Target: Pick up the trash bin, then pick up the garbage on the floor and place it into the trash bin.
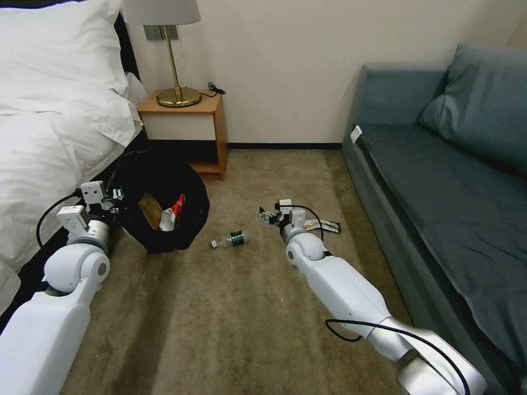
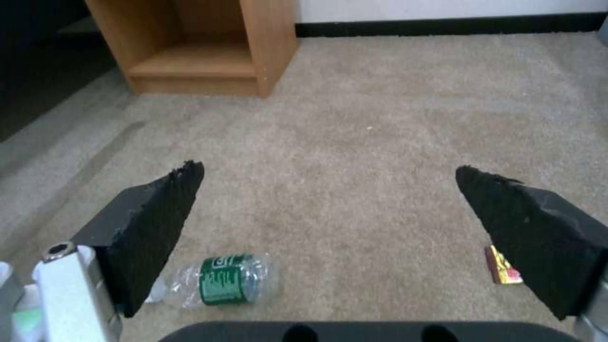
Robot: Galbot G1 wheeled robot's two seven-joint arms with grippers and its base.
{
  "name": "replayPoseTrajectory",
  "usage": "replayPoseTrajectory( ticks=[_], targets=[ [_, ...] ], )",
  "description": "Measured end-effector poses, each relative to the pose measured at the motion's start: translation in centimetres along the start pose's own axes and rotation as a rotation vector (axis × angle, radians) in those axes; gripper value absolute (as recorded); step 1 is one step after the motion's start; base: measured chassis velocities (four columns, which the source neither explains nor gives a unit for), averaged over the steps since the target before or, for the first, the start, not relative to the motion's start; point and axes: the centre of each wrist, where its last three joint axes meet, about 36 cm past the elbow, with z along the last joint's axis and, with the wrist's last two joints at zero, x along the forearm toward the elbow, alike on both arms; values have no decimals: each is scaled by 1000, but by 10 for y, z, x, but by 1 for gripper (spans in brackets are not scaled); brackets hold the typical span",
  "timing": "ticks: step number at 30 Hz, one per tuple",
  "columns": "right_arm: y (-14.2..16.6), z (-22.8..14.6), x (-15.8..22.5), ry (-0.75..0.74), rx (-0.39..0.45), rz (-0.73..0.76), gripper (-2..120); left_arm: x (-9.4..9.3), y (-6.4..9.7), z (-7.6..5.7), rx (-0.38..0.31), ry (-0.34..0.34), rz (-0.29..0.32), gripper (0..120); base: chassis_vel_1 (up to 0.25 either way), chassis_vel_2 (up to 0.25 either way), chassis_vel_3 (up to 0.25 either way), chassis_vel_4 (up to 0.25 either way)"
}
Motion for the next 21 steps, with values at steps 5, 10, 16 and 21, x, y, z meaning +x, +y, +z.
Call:
replayPoseTrajectory(
  ticks=[5,10,16,21],
  targets=[
    [1,0,-1,0,0,0,100,0,0,0,1,-1,0,4,0,0,0,0],
    [3,2,-2,1,3,0,100,-1,0,1,5,1,1,4,0,0,0,0],
    [4,1,-3,0,4,-1,100,-1,2,0,3,-1,0,4,0,0,0,0],
    [5,1,-4,1,3,-2,100,-1,3,-1,3,-2,0,4,0,0,0,0]
  ],
)
